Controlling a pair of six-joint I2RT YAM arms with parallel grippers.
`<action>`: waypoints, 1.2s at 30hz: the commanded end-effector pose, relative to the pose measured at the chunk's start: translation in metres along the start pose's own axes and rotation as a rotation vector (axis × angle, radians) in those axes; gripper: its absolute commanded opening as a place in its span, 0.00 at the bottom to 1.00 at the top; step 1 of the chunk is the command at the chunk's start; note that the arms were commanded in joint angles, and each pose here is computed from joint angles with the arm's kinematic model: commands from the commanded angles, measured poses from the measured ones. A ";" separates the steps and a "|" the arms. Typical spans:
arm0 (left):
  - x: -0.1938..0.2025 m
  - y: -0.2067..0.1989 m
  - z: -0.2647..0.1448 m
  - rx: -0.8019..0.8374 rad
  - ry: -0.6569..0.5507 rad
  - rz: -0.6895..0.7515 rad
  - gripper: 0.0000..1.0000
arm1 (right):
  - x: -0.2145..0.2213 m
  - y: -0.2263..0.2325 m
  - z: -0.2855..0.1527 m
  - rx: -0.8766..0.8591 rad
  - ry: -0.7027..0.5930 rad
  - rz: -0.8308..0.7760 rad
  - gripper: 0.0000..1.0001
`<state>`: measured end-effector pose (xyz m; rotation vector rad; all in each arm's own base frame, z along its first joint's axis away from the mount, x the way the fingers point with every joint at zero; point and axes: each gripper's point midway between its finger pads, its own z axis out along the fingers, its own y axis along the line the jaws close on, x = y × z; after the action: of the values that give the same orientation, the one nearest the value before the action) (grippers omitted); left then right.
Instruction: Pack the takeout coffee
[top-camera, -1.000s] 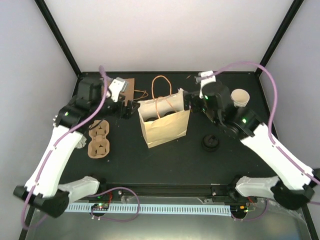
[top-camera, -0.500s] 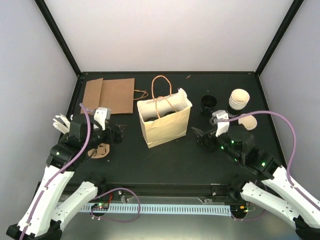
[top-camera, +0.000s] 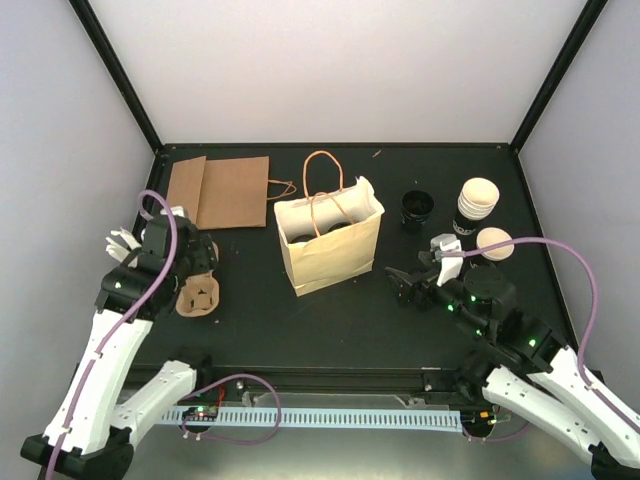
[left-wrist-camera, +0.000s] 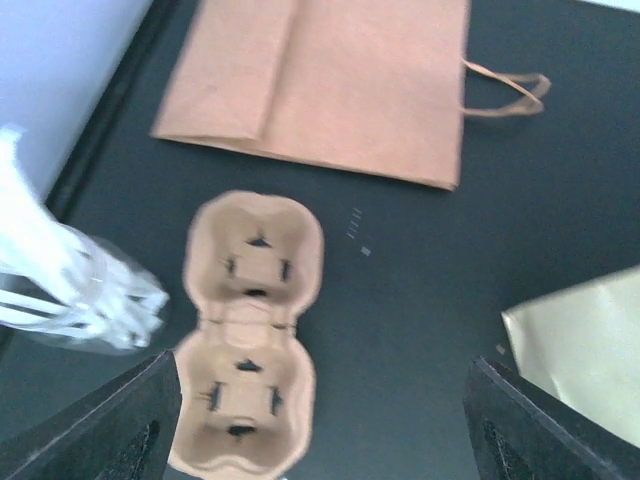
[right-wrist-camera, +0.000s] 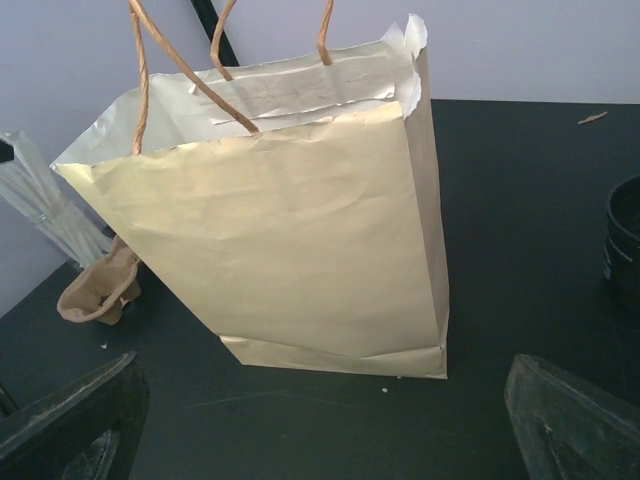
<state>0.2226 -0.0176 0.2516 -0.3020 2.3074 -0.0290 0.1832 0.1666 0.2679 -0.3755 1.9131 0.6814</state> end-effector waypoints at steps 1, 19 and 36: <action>-0.032 0.035 -0.013 -0.178 -0.073 -0.036 0.79 | 0.004 0.005 -0.002 -0.038 -0.001 0.010 1.00; -0.065 0.099 0.020 -0.384 -0.061 -0.207 0.76 | 0.000 0.017 -0.022 -0.122 -0.036 -0.024 1.00; -0.050 0.129 0.050 -0.468 0.013 -0.343 0.71 | -0.003 0.025 -0.028 -0.176 -0.065 -0.030 1.00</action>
<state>0.2616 0.1166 0.2335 -0.8975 2.2705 0.3479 0.1549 0.1645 0.2840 -0.4577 1.8164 0.8033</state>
